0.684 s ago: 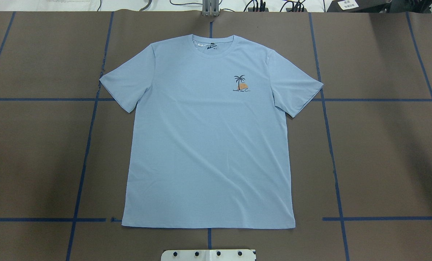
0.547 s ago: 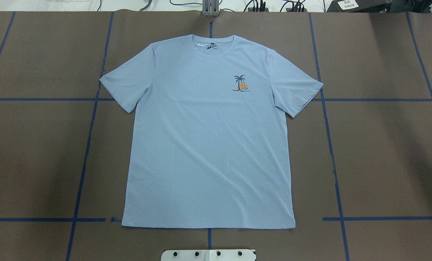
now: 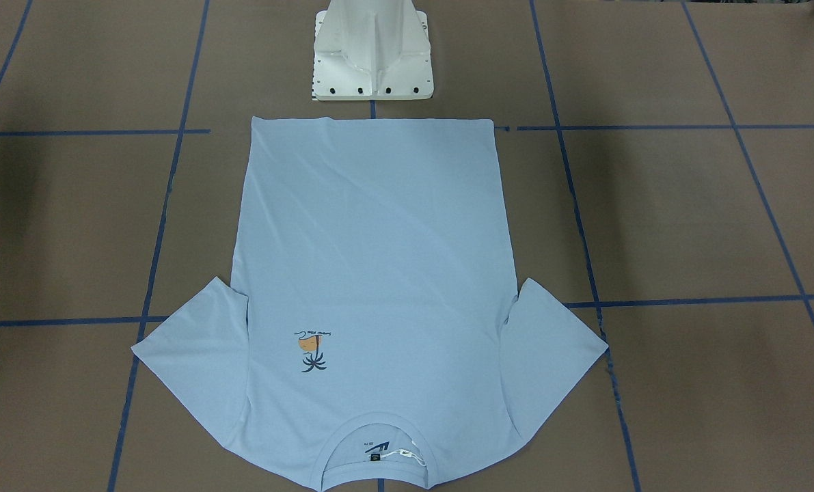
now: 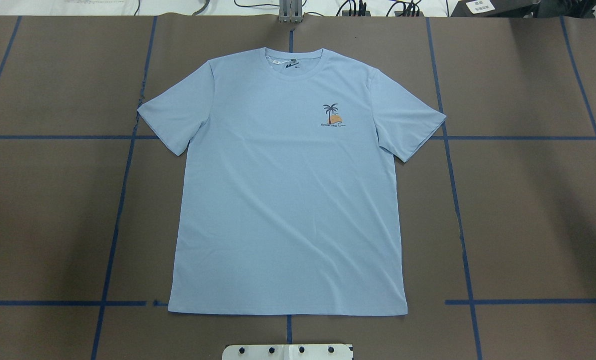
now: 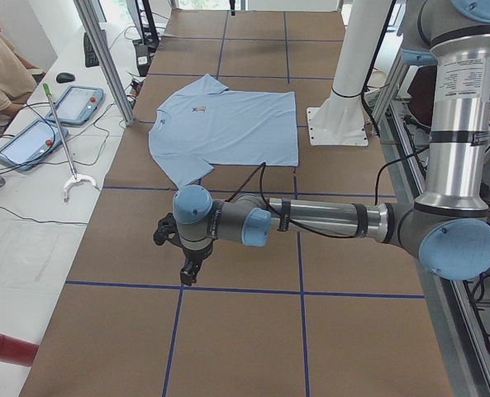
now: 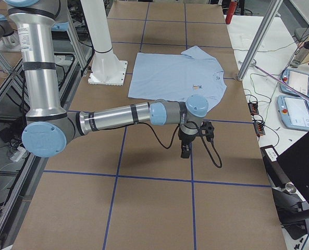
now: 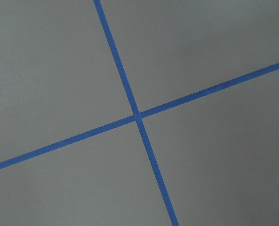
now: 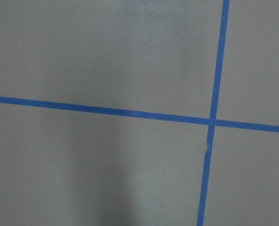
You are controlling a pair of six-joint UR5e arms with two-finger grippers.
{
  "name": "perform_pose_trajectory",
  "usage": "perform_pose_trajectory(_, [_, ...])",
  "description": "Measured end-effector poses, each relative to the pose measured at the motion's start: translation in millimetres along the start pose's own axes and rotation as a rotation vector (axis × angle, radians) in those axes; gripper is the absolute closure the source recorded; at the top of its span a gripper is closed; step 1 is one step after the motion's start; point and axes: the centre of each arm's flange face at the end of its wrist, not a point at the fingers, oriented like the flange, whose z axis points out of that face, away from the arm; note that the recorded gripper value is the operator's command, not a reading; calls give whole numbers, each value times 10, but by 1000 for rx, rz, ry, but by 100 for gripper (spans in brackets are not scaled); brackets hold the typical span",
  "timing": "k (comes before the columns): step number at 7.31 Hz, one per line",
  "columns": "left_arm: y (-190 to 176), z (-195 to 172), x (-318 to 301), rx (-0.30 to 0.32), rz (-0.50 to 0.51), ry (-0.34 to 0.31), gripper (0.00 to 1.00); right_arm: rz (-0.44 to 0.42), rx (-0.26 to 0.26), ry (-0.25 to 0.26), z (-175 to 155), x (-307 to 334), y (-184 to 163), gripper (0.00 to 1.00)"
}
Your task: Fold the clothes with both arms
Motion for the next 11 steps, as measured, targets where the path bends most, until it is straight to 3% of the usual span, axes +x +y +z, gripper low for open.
perform_pose_trajectory(2, [-32, 31, 73, 16, 18, 48, 0, -17, 44, -24, 216, -489, -150, 0])
perform_pose_trajectory(5, [-69, 182, 151, 18, 56, 78, 0, 86, 72, -105, 699, -1617, -655, 2])
perform_pose_trajectory(6, [-86, 183, 170, 30, 73, 78, 0, 117, 99, -130, 920, -1868, -880, 8])
perform_pose_trajectory(8, [-122, 155, 212, 51, 99, 76, 0, 154, 183, -150, 1395, -2338, -1083, 33])
perform_pose_trajectory(9, [-128, 150, 223, 55, 105, 76, 0, 156, 211, -151, 1514, -2502, -1099, 36])
perform_pose_trajectory(11, [-130, 154, 225, 60, 112, 75, 0, 145, 233, -147, 1615, -2682, -1096, 57])
